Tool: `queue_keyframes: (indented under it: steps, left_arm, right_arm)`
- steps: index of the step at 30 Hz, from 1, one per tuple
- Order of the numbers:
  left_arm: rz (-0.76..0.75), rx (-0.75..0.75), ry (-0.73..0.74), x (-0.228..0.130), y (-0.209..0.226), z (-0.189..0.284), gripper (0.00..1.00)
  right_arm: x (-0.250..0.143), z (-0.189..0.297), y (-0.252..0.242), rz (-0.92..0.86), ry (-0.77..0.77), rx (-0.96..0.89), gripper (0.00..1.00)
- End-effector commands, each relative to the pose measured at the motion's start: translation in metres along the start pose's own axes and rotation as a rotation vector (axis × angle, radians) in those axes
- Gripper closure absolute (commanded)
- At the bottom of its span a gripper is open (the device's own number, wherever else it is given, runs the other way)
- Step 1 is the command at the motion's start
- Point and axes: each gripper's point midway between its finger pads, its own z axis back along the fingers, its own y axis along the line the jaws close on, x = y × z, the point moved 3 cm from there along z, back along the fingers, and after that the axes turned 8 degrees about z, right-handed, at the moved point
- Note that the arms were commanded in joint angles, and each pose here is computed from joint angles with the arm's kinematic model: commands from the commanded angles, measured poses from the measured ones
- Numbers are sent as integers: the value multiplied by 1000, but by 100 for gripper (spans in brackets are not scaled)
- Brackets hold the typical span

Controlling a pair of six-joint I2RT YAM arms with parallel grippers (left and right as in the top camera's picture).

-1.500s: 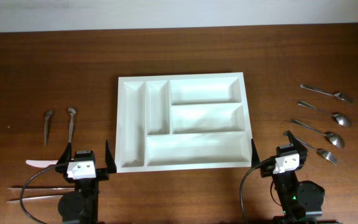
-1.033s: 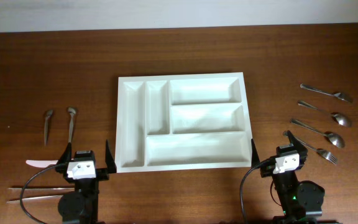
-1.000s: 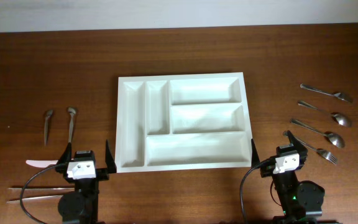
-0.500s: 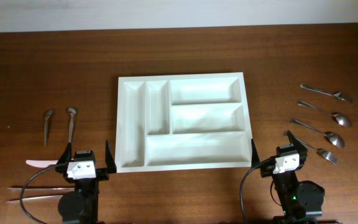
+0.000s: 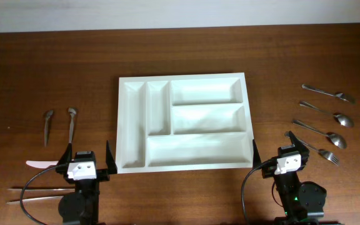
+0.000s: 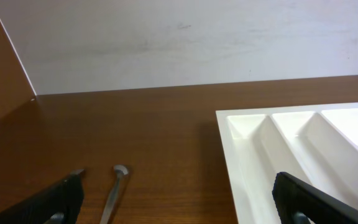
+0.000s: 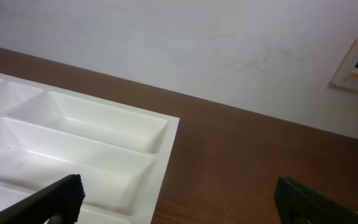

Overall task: Pack container
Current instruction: 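Move the right gripper toward the forks and spoons on the right, then lower the right gripper over the lower fork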

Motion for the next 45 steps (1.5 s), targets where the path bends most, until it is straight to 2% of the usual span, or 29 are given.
queue_keyframes:
  steps: [1,23,28,30,34,36,38,41,45]
  left_arm:
    - [6,-1,-1,-2,0,0,1]
    - [6,-2,-1,-2,-1,0,1]
    - [6,-1,-1,-2,0,0,1]
    - [6,-1,-1,-2,0,0,1]
    - [6,-1,-1,-2,0,0,1]
    - [6,-2,-1,-2,-1,0,1]
    - [6,-1,-1,-2,0,0,1]
    - [6,-1,-1,-2,0,0,1]
    - [6,-1,-1,-2,0,0,1]
  right_arm:
    - [-2,0,-1,-9,4,-7,1]
    - [-2,0,-4,-9,8,-30,1]
    - [8,1,-7,-217,-46,-35,1]
    - [18,2,-10,-315,-79,-33,1]
    - [67,16,-25,-235,-188,-62,1]
    - [92,26,-44,-201,-209,-143,1]
    - [103,33,-60,-212,-146,-221,1]
    - [103,39,-78,-275,73,-296,1]
    - [116,31,-81,-277,315,-223,1]
